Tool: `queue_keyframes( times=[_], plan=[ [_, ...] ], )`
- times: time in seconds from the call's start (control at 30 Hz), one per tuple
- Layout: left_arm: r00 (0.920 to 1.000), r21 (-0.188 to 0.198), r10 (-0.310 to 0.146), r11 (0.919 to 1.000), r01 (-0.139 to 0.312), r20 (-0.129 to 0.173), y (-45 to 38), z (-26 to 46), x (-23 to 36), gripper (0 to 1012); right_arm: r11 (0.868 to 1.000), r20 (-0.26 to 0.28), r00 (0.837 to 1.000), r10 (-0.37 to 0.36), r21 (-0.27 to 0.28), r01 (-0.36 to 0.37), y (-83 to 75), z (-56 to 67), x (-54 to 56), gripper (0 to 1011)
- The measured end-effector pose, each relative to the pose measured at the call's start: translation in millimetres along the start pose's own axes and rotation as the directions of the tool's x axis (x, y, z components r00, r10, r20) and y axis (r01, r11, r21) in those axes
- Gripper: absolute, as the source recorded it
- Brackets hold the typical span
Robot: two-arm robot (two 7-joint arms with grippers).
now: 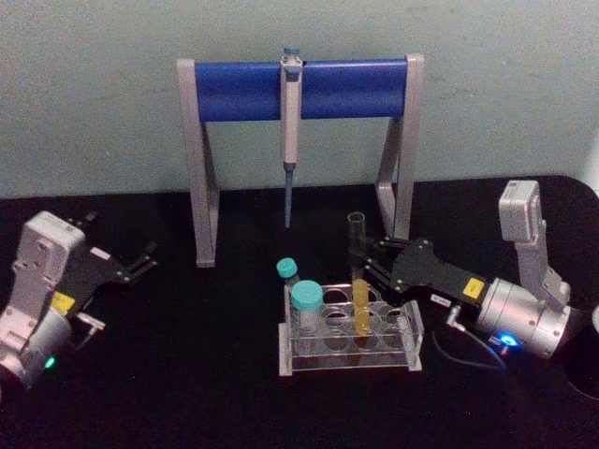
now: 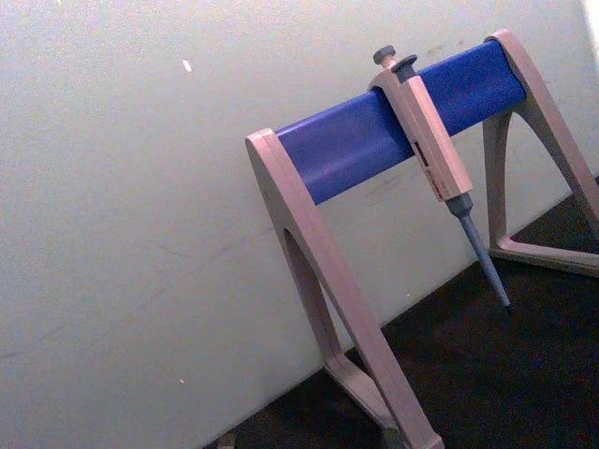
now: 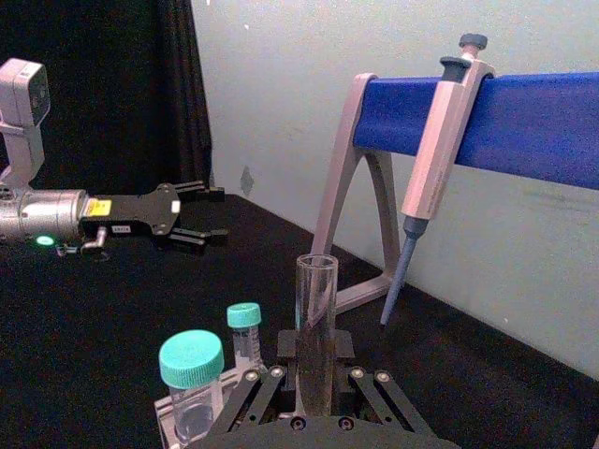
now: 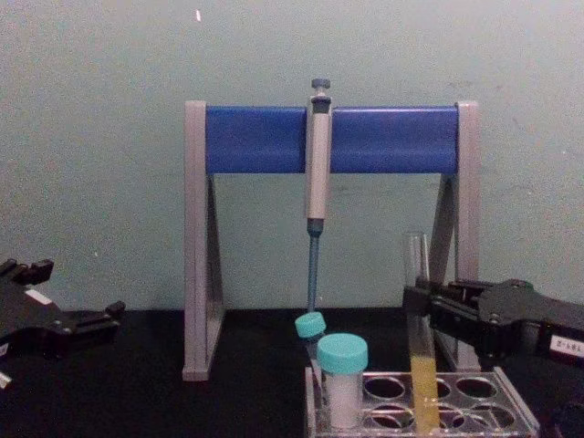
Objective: Pick up the test tube from the test tube rack, shake it, then place it back into the test tube rack.
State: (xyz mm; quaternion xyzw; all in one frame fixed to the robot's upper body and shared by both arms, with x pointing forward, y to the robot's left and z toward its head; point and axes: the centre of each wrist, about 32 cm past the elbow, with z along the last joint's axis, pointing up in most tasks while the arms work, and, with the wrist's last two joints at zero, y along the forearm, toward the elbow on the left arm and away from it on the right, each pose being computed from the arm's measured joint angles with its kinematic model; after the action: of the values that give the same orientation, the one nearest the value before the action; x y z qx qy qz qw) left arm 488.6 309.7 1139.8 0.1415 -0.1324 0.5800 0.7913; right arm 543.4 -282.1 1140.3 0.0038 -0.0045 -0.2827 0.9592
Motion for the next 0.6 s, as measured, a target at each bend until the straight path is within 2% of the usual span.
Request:
queue_keyframes(
  times=[0.6],
  plan=[
    [1.0,0.0,0.0,1.0,0.0,0.0,0.0,0.0,0.0,1001,1.0,0.013,1.0,-0.003,-0.009,0.003,0.7,1.3,-0.3,228]
  ],
)
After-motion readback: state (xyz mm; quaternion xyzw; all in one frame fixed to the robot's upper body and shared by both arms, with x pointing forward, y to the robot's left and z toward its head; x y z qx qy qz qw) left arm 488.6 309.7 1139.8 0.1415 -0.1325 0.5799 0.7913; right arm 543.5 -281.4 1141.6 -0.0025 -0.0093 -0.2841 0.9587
